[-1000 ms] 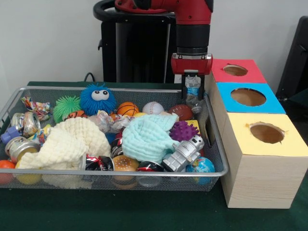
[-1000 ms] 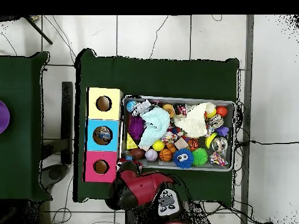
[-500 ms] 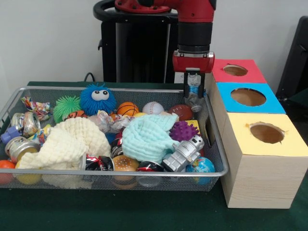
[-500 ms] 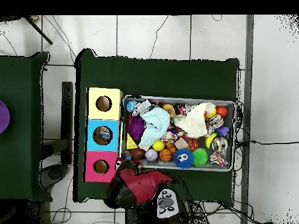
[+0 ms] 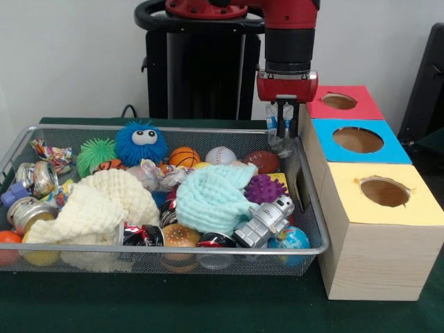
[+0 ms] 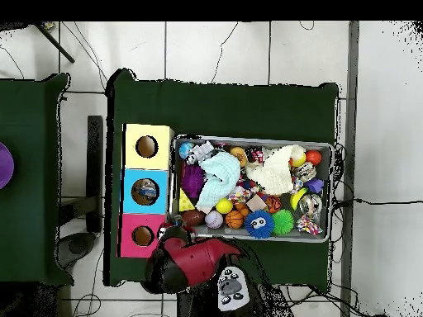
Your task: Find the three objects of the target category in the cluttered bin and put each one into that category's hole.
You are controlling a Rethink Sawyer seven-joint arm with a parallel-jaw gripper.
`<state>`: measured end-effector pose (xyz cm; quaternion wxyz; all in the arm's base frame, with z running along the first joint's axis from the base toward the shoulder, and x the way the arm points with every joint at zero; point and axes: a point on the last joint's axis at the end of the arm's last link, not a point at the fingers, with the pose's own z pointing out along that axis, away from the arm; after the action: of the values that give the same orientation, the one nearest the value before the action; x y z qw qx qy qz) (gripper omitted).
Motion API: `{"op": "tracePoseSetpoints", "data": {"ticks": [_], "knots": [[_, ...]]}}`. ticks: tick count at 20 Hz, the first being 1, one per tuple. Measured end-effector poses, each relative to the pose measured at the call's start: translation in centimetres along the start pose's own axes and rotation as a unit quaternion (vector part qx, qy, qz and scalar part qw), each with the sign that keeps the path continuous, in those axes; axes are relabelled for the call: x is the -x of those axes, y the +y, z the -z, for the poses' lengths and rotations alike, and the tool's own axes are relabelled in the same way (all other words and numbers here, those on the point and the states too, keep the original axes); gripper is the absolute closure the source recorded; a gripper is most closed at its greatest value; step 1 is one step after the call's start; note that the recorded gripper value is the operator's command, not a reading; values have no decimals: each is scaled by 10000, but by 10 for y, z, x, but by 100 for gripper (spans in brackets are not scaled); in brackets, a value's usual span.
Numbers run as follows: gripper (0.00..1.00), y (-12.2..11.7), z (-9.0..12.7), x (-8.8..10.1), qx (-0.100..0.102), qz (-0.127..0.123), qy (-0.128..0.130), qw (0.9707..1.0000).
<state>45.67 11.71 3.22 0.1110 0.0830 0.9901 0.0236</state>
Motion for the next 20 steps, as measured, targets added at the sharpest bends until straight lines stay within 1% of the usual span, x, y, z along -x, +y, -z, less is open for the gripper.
{"op": "tracePoseSetpoints", "data": {"ticks": [9,14,20], "knots": [[100,0,11,8,-84,-26,195,9998],[100,7,17,14,-46,9,207,9998],[100,6,28,24,-46,-22,207,9998]]}}
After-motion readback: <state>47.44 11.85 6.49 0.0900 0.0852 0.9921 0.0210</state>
